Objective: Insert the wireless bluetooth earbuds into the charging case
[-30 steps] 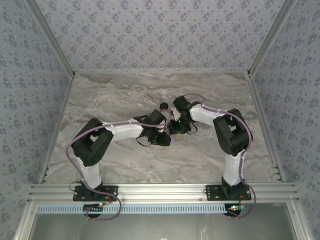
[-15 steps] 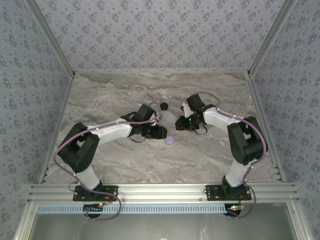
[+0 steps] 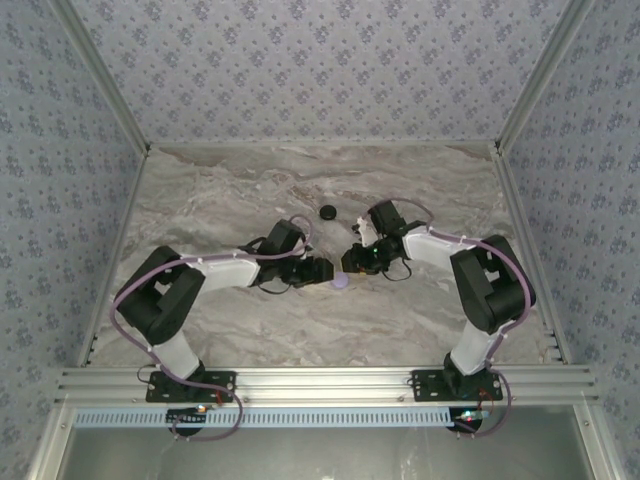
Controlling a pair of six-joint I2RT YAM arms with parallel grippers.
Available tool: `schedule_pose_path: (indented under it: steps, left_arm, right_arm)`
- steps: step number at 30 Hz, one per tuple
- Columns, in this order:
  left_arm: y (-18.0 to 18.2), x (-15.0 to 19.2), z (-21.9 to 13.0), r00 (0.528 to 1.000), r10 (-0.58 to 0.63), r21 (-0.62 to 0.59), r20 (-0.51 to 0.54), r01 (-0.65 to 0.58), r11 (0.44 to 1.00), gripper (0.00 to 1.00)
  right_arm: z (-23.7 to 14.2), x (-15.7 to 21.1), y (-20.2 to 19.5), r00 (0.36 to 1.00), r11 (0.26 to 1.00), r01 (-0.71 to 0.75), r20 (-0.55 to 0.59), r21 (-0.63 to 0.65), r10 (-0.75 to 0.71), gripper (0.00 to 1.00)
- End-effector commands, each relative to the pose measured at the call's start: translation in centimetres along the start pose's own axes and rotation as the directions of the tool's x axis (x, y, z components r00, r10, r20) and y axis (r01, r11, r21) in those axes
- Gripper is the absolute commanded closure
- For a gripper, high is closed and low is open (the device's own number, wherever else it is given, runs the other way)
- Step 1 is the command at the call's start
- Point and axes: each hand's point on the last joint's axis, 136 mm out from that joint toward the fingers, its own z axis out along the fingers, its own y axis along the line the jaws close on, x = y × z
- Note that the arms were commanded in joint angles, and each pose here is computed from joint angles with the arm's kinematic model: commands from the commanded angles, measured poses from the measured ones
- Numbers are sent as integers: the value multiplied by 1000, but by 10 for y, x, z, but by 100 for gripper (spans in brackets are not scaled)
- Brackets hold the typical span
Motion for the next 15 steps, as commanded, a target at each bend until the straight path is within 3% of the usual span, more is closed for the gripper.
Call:
schedule_pose_path:
  steps: [1, 15]
  left_arm:
    - [-4, 1, 9, 1000, -5, 19, -10, 5, 1000, 44]
    - [-4, 3, 22, 999, -10, 4, -30, 11, 1000, 47]
  right_arm:
    - [6, 7, -4, 999, 1000, -22, -27, 8, 22, 70]
    - [14, 21, -13, 998, 999, -41, -54, 26, 42, 77]
